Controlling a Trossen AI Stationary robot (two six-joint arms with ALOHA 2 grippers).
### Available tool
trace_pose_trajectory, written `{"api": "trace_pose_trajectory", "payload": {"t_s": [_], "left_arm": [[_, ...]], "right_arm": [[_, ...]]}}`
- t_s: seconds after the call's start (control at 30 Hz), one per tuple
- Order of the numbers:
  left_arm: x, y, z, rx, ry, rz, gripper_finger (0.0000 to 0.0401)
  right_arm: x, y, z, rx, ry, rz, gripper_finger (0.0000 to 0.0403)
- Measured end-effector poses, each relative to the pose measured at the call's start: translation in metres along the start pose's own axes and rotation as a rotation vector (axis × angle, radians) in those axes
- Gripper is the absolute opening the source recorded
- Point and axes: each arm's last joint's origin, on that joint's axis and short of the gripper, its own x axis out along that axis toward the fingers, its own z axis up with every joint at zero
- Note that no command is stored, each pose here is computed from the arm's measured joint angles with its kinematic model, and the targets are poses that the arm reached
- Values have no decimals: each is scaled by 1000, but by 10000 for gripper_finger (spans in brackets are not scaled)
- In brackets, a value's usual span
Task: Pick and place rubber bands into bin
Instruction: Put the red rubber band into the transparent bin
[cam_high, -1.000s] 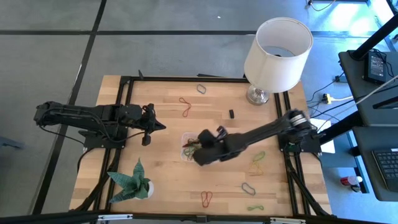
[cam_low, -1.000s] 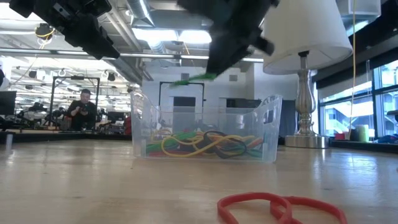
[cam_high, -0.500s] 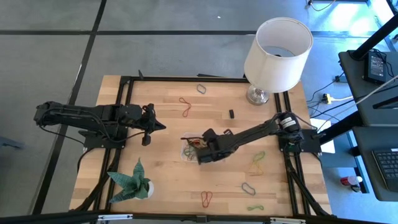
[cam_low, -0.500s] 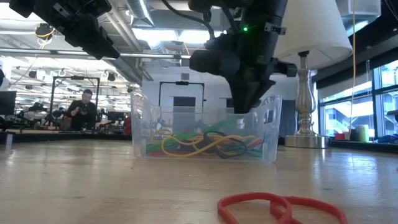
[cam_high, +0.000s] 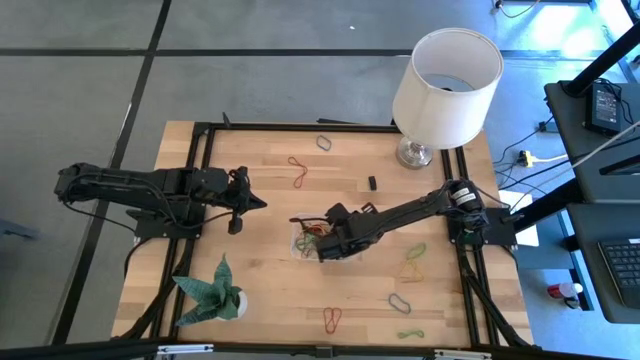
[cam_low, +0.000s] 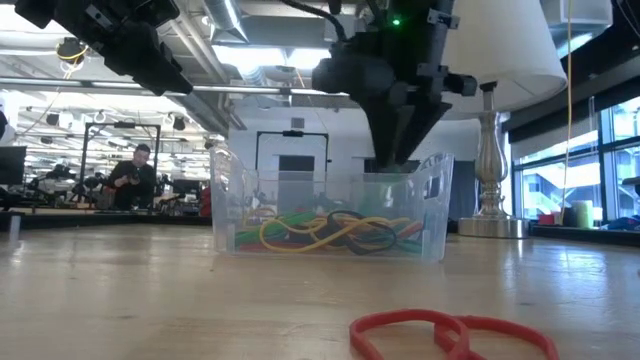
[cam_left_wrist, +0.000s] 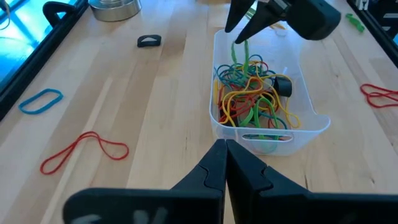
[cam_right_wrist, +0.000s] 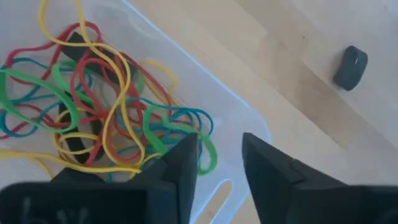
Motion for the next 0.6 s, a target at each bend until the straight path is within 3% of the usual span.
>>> {"api": "trace_pose_trajectory", "payload": {"t_s": [0.37,0.6], "left_arm": [[0,0,0,0,0,-1,2],[0,0,0,0,1,6,3]], "right_arm": [[-5,6,0,56,-17,59,204],[-47,1,-24,86,-82,108,183]]}}
